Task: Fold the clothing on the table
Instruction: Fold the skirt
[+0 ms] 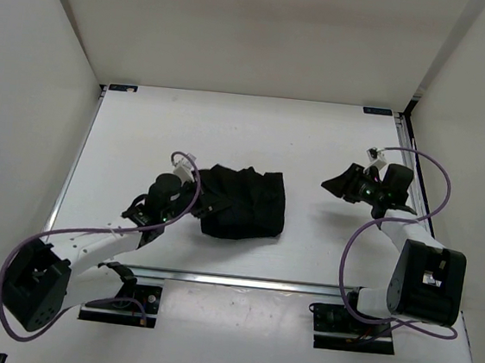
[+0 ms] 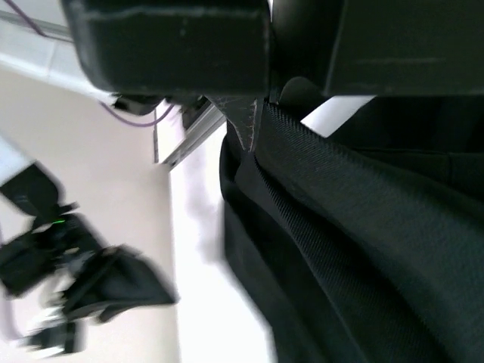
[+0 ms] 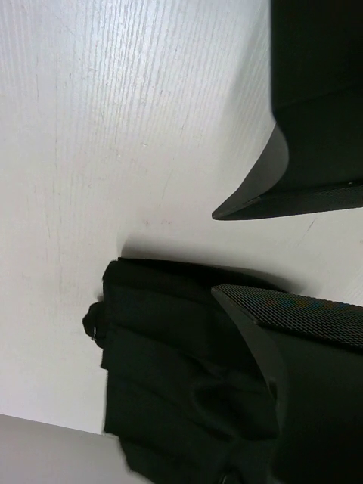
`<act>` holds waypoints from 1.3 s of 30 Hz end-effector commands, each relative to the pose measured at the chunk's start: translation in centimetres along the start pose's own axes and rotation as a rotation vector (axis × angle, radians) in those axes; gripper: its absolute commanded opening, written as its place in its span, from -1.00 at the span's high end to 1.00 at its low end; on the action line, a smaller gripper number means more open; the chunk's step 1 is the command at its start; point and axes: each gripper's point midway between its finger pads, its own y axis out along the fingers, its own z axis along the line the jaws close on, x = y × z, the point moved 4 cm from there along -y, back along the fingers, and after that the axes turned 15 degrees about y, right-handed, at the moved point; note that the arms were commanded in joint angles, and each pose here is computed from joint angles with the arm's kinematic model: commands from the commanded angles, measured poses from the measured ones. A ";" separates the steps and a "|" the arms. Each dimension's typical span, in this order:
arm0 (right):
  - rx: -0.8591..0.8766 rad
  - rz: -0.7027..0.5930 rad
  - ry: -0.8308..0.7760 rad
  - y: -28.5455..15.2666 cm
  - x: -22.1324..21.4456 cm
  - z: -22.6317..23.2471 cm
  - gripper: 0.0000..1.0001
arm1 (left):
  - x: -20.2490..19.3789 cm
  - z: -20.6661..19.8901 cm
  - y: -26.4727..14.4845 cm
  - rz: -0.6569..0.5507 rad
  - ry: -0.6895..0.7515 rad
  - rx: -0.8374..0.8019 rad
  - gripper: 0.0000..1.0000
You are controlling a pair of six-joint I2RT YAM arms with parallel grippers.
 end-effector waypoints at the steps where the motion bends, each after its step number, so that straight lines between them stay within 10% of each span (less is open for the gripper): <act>1: 0.010 -0.016 -0.056 0.0 1.1 0.6 0.10 | -2.5 2.1 -1.6 0.032 -0.074 0.025 0.96; 5: 0.032 0.038 -0.104 0.3 0.1 1.2 0.08 | -3.9 6.6 -3.9 -0.064 -0.194 0.120 0.39; 6: 0.038 0.047 -0.115 0.3 -0.1 1.4 0.05 | -3.9 7.8 -4.9 -0.110 -0.238 0.135 0.02; 7: 0.042 0.071 -0.129 0.4 -0.5 1.5 0.03 | -3.3 8.2 -5.4 -0.148 -0.265 0.139 -0.95; 14: 0.131 0.130 -0.257 0.7 -2.4 4.7 -0.30 | 2.7 8.1 -11.0 -0.515 -0.315 0.156 -0.96; 16: 0.208 0.170 -0.270 1.0 -3.1 6.5 0.24 | 3.4 6.0 -11.1 -0.493 -0.295 0.081 -0.97; 20: 0.368 0.297 -0.229 1.8 -4.9 9.6 0.98 | 2.7 1.3 -7.6 -0.234 -0.106 0.006 -0.98; 25: 0.467 0.502 -0.228 3.0 -9.4 11.2 1.00 | -2.2 -1.1 -1.9 0.213 0.020 -0.149 -0.87; 33: 0.535 0.705 -0.152 5.4 -12.7 11.9 1.00 | -4.9 1.3 1.7 0.338 -0.008 -0.168 -0.05; 39: 0.406 0.789 0.044 8.1 -14.6 8.2 1.00 | -6.4 5.3 2.2 0.359 -0.031 -0.054 -0.08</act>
